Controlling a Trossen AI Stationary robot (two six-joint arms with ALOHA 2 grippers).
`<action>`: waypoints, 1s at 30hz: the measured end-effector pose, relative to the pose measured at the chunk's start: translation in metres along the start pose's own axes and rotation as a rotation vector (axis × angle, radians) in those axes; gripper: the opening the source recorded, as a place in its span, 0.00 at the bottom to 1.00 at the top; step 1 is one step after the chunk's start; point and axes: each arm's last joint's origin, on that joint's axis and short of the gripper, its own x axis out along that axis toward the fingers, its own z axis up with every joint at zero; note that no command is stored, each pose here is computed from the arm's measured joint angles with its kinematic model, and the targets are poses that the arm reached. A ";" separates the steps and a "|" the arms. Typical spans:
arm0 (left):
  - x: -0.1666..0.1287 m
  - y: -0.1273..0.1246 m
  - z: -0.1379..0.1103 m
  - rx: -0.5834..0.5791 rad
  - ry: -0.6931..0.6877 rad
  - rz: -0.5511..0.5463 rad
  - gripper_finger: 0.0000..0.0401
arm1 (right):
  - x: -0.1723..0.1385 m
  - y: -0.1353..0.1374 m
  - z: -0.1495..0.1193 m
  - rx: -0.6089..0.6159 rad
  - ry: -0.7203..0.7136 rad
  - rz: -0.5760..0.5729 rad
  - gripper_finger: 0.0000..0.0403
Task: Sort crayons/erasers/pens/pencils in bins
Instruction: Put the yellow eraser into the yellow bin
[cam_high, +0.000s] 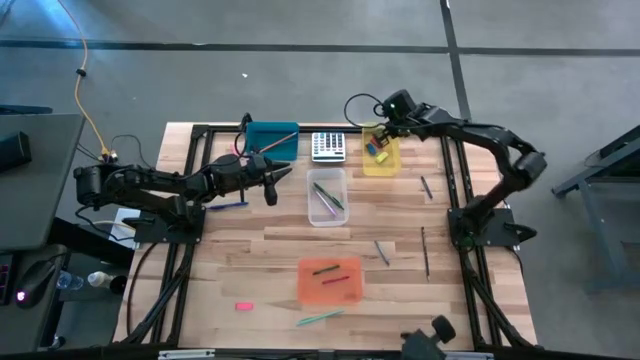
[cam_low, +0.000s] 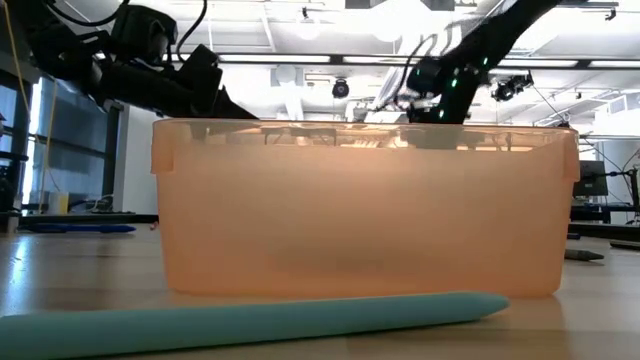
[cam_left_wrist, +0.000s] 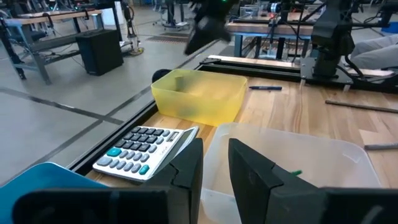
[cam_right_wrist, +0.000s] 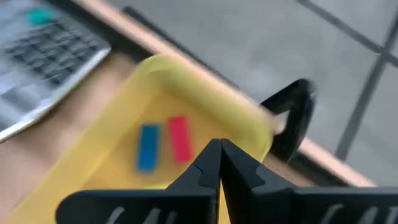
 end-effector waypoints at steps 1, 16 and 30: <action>0.000 0.000 0.000 0.001 0.003 0.000 0.16 | -0.007 0.004 -0.002 -0.011 0.014 0.024 0.00; 0.000 0.000 -0.002 0.008 0.020 -0.001 0.16 | -0.033 0.037 -0.101 0.016 0.260 0.116 0.00; 0.000 0.000 -0.001 0.007 0.014 0.004 0.16 | -0.078 0.026 -0.148 0.239 0.064 0.216 0.00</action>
